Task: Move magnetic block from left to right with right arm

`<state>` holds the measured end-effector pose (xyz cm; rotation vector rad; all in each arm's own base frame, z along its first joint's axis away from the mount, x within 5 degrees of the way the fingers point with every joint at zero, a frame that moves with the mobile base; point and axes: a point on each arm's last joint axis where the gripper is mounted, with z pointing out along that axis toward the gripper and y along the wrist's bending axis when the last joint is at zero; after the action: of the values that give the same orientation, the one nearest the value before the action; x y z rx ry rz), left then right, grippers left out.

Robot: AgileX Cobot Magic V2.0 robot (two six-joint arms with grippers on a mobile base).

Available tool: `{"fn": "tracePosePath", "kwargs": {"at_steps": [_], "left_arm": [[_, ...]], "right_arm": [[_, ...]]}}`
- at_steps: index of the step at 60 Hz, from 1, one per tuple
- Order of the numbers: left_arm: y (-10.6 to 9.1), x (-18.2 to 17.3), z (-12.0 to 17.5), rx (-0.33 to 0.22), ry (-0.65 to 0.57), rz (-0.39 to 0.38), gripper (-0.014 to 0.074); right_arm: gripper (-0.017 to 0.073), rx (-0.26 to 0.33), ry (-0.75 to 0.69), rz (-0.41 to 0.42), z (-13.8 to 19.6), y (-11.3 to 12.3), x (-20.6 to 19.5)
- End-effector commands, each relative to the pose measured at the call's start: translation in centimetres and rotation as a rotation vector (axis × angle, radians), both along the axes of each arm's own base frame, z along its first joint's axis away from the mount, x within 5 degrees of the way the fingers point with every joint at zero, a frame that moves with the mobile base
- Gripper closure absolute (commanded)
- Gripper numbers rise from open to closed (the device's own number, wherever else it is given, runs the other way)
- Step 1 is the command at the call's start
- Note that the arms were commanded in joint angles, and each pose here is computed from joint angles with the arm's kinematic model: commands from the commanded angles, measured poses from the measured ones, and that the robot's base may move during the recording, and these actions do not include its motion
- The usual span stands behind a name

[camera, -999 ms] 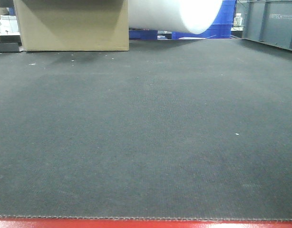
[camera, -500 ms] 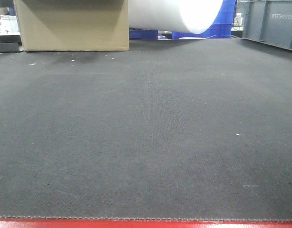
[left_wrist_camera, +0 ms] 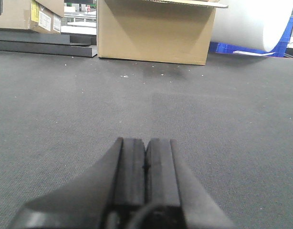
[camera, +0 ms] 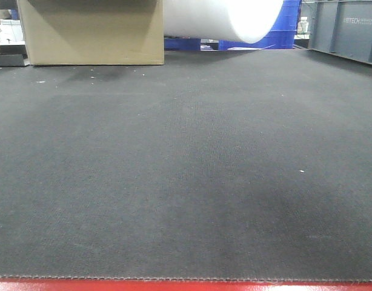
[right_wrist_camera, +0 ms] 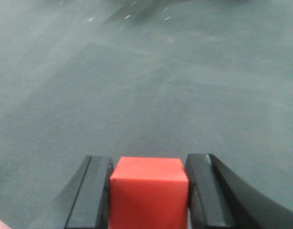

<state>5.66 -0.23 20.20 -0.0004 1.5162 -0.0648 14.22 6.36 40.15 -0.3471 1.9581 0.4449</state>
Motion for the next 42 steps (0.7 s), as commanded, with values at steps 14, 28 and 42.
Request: {"fn": "tracePosePath", "kwargs": {"at_steps": [14, 28, 42], "left_arm": [[0.0, -0.2, 0.6, -0.010, -0.094, 0.001, 0.0710], [0.0, -0.2, 0.6, -0.010, -0.094, 0.001, 0.0710], [0.0, -0.2, 0.6, -0.010, -0.094, 0.001, 0.0710]], "right_arm": [[0.0419, -0.032, 0.028, 0.196, 0.7, 7.5, 7.7], [0.0419, -0.105, 0.189, 0.224, -4.4, 11.5, 13.1], [0.0419, -0.164, 0.322, 0.209, -10.5, 13.5, 16.7]]}}
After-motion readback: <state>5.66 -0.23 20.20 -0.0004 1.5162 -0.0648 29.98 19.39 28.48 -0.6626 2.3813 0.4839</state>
